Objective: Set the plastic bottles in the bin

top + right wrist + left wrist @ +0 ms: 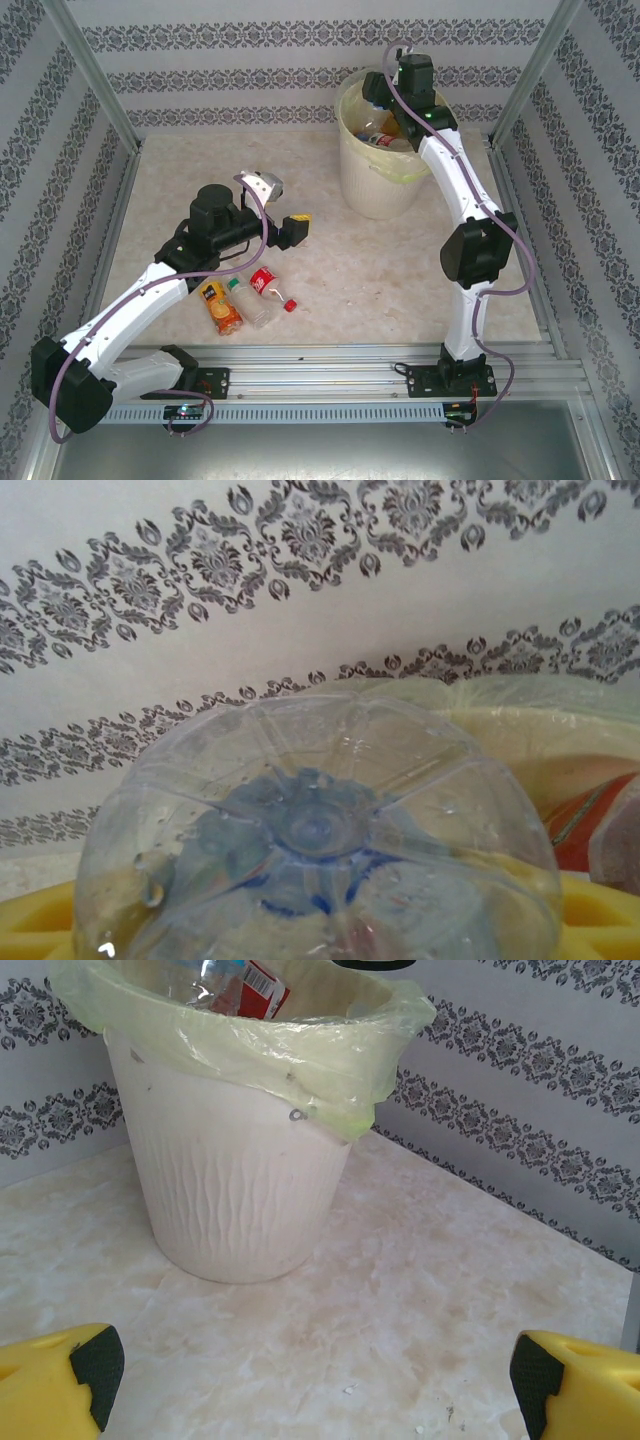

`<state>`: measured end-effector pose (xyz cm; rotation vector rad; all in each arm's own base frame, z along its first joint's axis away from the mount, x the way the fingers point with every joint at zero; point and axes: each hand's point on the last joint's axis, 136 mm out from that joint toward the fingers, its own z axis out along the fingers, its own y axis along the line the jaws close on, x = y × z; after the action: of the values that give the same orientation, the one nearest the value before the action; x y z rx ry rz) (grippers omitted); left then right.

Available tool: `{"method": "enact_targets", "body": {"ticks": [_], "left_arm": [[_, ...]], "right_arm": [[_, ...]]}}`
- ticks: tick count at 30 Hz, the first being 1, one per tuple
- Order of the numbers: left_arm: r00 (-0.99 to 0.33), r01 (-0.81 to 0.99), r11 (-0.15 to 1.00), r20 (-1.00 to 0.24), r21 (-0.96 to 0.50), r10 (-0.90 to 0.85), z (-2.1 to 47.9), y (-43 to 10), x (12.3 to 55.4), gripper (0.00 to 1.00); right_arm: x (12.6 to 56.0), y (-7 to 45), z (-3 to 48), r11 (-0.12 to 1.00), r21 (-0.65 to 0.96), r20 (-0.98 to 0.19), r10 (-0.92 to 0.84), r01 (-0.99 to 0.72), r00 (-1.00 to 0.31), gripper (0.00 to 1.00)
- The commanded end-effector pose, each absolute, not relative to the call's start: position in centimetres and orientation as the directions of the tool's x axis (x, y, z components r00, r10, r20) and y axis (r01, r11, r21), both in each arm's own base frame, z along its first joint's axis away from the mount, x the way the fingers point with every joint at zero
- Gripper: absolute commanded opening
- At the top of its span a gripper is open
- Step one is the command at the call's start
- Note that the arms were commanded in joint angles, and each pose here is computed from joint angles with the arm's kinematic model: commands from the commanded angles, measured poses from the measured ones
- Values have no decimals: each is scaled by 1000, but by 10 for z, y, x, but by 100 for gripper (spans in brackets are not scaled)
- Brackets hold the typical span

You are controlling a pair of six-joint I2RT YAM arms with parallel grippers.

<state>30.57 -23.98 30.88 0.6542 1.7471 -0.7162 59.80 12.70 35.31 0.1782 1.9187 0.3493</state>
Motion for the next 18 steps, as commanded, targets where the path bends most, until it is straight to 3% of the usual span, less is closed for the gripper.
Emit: {"method": "enact_targets", "body": {"ticks": [1, 7, 18], "left_arm": [[-234, 738, 665, -967, -111, 98, 316, -243, 305, 100], [-237, 738, 665, -966, -112, 100, 315, -242, 305, 100], [-237, 734, 670, -966, -111, 100, 318, -241, 305, 100]], "right_arm": [[597, 118, 371, 937, 347, -887, 315, -38, -338, 81], [585, 109, 392, 941, 335, -895, 303, -44, -326, 93], [532, 108, 432, 936, 324, -906, 265, -138, -331, 94]]}}
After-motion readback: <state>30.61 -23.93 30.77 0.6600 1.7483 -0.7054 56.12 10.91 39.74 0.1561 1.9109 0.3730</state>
